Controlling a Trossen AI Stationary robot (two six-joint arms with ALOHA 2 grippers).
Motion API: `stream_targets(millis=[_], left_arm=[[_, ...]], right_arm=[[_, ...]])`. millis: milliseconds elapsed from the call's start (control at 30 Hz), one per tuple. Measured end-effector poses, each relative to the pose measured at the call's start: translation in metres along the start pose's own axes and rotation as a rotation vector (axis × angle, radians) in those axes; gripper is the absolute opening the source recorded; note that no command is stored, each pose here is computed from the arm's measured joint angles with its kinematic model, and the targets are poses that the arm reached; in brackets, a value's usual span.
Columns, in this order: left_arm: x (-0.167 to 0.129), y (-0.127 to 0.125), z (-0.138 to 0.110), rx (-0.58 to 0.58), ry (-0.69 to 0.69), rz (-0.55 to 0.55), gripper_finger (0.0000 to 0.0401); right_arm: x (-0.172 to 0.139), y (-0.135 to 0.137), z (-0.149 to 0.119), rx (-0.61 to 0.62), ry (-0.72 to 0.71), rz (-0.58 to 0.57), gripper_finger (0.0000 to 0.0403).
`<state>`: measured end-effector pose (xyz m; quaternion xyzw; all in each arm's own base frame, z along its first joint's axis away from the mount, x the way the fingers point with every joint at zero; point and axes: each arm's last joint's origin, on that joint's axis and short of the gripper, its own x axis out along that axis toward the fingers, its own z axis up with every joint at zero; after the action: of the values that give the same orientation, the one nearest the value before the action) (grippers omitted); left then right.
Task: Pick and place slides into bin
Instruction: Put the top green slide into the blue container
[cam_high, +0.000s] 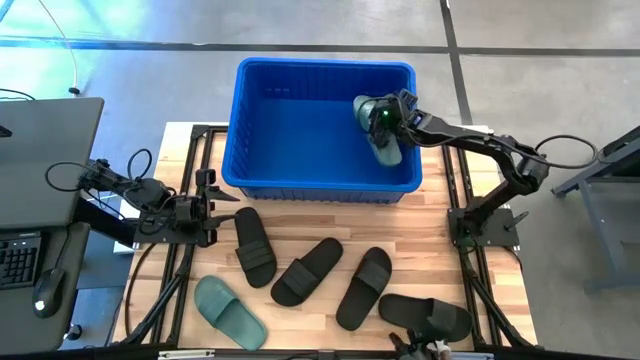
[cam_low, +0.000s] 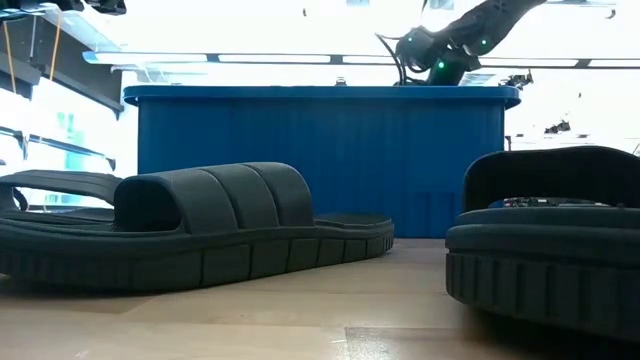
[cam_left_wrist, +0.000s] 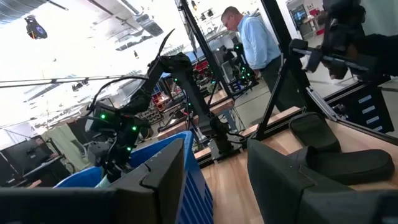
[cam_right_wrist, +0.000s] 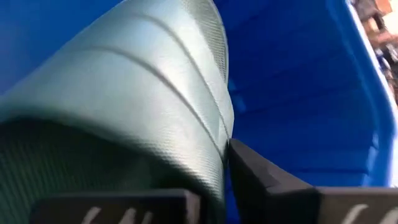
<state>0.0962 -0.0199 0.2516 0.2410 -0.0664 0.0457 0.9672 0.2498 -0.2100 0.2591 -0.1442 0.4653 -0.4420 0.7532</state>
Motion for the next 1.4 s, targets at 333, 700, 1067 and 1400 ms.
stream_targets(millis=[333, 700, 1067, 1400], left_arm=[[0.0, 0.0, 0.0, 0.0, 0.0, 0.0, 0.0161], [0.0, 0.0, 0.0, 0.0, 0.002, 0.0, 0.0161], [0.0, 0.0, 0.0, 0.001, 0.002, -0.001, 0.0161], [0.0, 0.0, 0.0, 0.001, 0.003, -0.001, 0.0161]], right_arm=[[0.014, -0.013, -0.01, 0.152, 0.07, -0.053, 0.0083], [0.045, 0.003, -0.012, 0.095, 0.118, -0.076, 0.0092], [0.042, 0.004, -0.01, 0.093, 0.123, -0.03, 0.0127], [0.025, -0.019, 0.013, 0.116, 0.139, 0.189, 0.0158]])
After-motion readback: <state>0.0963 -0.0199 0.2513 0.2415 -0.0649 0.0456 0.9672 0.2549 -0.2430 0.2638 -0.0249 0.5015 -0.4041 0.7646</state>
